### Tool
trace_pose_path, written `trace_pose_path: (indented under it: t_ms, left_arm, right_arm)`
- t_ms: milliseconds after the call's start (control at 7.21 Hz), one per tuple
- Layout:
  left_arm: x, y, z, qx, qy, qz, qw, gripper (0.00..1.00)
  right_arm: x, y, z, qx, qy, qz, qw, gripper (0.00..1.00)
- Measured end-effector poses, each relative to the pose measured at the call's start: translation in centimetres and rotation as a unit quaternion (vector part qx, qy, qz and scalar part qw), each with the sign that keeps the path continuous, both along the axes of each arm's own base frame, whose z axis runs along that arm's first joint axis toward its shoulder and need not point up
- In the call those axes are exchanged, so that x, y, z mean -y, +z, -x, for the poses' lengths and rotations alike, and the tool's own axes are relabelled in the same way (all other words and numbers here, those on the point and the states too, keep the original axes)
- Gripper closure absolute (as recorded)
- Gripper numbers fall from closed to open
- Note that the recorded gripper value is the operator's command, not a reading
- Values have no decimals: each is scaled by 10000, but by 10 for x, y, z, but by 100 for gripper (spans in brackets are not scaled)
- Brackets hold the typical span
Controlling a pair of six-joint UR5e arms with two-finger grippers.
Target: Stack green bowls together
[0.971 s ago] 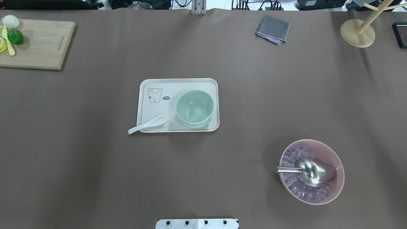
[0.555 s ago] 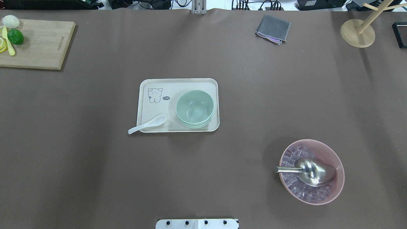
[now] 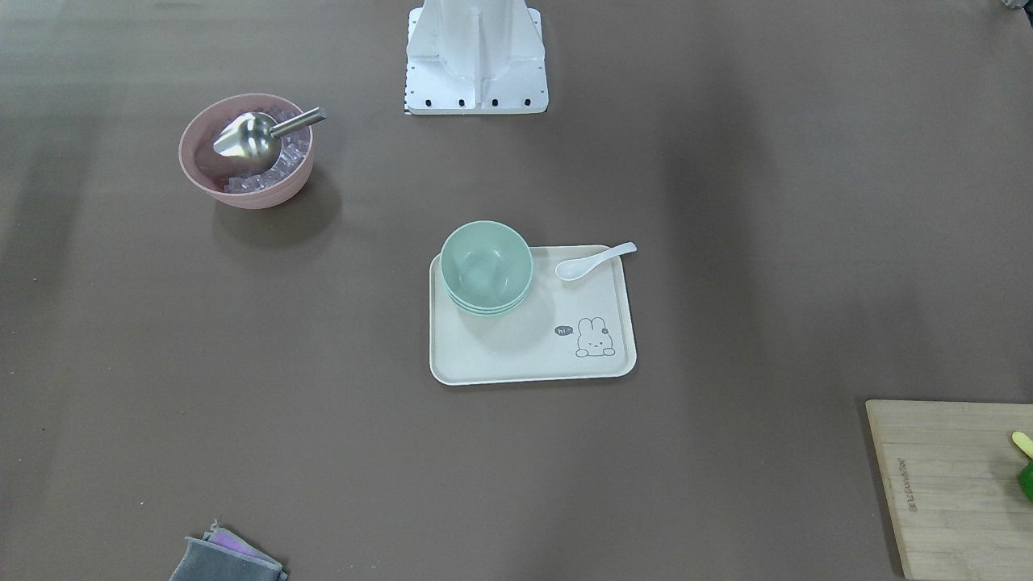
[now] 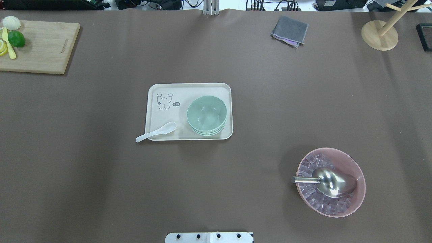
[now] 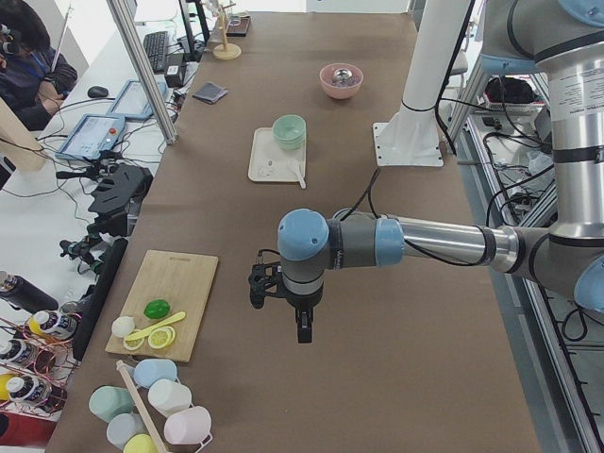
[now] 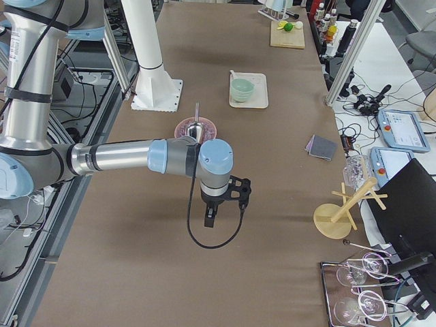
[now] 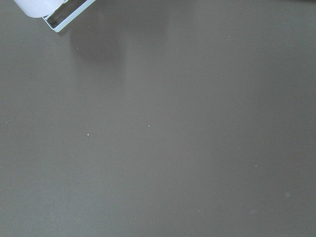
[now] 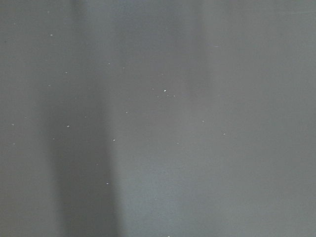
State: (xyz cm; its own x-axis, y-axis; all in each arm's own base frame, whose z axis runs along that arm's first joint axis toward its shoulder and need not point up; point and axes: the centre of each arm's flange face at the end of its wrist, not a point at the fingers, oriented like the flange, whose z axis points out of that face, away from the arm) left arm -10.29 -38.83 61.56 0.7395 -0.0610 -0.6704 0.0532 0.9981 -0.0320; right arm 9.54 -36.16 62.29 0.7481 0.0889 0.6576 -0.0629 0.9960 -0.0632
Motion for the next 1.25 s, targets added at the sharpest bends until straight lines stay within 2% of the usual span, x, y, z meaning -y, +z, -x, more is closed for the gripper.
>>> trace_pose_path:
  t_ms: [416, 833, 1249]
  left_arm:
    - [0, 1, 0, 2, 9, 2, 10000, 2]
    - [-2, 29, -1, -70, 16, 279, 9996, 2]
    - [2, 27, 0, -25, 26, 168, 9999, 2]
  right_arm:
    - [-3, 5, -3, -139, -14, -109, 9998, 0]
    - [-3, 5, -2, -114, -21, -118, 9999, 0]
    - [-3, 4, -2, -94, -21, -128, 9999, 0]
